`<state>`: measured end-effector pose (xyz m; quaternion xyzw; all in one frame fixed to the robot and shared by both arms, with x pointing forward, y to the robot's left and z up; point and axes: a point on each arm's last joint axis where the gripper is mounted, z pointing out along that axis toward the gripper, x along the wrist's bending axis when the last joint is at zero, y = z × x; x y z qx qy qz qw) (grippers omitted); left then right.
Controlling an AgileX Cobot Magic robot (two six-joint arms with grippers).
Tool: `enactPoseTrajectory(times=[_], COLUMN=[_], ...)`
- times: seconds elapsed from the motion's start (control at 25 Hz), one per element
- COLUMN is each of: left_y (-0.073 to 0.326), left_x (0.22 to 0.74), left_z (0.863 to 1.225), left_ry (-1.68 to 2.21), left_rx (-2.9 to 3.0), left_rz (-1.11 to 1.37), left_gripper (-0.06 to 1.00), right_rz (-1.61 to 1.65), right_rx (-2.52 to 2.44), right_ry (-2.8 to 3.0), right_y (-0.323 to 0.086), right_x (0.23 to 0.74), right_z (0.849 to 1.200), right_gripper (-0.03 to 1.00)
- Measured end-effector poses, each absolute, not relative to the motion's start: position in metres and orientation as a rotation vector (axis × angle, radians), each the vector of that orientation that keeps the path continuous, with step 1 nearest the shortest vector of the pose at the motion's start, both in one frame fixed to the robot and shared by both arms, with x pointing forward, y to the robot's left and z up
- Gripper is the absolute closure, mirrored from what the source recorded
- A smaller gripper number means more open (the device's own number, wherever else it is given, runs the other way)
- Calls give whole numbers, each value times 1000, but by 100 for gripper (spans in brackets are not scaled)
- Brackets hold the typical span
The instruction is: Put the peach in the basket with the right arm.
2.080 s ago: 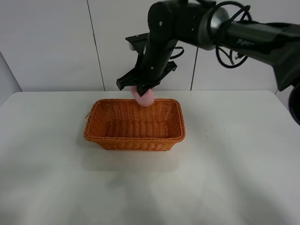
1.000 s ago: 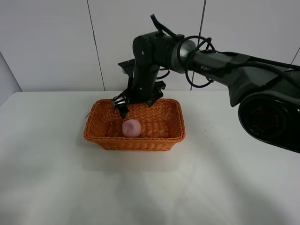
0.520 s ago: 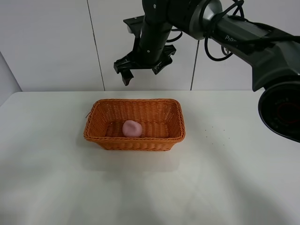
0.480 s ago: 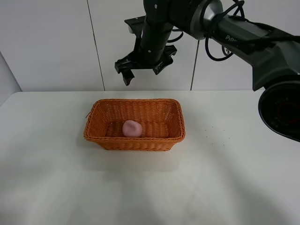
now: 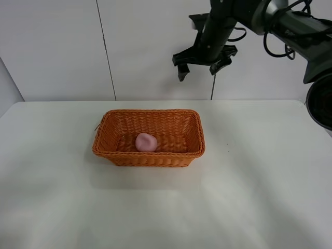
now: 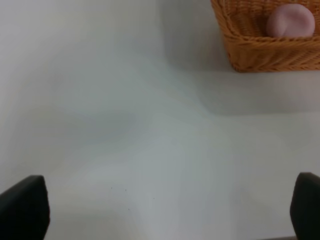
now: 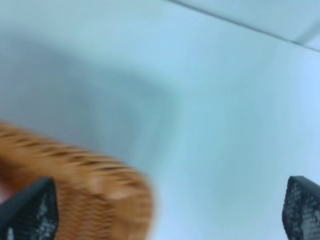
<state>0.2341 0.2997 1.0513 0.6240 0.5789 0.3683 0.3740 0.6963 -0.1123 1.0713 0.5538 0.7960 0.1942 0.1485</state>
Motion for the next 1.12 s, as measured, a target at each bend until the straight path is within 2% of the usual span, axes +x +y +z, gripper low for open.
enactPoseTrajectory(times=[0.28, 0.44, 0.56, 0.84, 1.12], left_y=[300, 300, 300, 300, 300], left_x=[234, 234, 234, 234, 234], left_z=[1051, 1051, 1051, 1051, 1051], left_ry=[1482, 1482, 1482, 1482, 1482], left_rx=[1598, 1598, 1598, 1598, 1598], left_rz=[943, 943, 943, 943, 943], left_gripper=[-4, -4, -4, -4, -4], right_rz=[503, 481, 466, 417, 361], right_rx=[1807, 1870, 1898, 1953, 2005], right_ry=[2082, 2011, 1990, 2037, 2086], right_y=[-214, -248, -260, -262, -266], right_x=[726, 730, 731, 715, 646], right_z=[1071, 1071, 1068, 1061, 1084], right_gripper=[27, 27, 27, 27, 27])
